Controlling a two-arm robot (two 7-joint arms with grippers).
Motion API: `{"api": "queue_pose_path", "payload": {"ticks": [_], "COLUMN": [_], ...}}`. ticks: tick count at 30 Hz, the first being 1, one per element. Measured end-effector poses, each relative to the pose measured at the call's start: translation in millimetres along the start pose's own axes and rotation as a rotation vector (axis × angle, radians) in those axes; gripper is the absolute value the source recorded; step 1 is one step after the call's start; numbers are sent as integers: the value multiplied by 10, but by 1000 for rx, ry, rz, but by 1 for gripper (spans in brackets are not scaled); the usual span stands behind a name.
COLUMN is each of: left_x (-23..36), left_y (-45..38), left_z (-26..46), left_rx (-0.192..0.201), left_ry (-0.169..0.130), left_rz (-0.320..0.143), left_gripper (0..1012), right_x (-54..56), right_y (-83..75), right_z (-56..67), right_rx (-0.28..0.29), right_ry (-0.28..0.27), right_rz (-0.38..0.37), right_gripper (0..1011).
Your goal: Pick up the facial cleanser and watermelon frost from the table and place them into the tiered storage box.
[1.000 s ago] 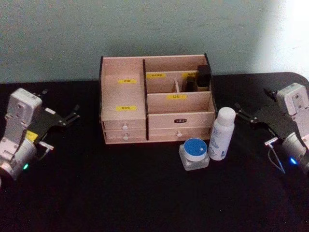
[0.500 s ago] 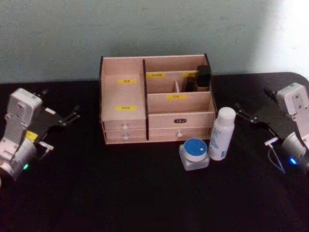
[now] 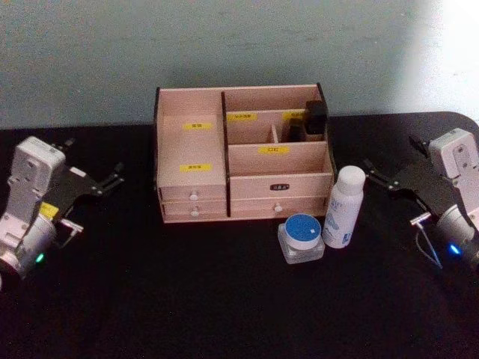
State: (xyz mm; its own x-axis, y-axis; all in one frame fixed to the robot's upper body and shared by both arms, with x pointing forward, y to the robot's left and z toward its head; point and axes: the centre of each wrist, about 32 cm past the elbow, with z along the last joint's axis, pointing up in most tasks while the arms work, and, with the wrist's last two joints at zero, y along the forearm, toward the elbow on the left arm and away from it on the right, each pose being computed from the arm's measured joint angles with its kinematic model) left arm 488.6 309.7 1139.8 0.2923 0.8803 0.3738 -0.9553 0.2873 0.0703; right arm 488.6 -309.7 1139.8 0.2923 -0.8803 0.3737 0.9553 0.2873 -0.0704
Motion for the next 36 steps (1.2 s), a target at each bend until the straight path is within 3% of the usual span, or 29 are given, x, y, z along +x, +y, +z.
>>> {"api": "queue_pose_path", "payload": {"ticks": [21, 28, 36], "left_x": [0, 0, 0], "left_y": [0, 0, 0], "left_z": [0, 0, 0], "left_rx": [0, 0, 0], "left_ry": [0, 0, 0], "left_rz": [0, 0, 0], "left_gripper": [1001, 1002, 1001], "right_x": [10, 37, 88], "right_y": [-28, -161, -438], "right_z": [-2, -7, -13], "right_rx": [1, -17, -57], "right_ry": [6, 18, 48], "right_rz": [7, 25, 70], "right_gripper": [1000, 1000, 1000]}}
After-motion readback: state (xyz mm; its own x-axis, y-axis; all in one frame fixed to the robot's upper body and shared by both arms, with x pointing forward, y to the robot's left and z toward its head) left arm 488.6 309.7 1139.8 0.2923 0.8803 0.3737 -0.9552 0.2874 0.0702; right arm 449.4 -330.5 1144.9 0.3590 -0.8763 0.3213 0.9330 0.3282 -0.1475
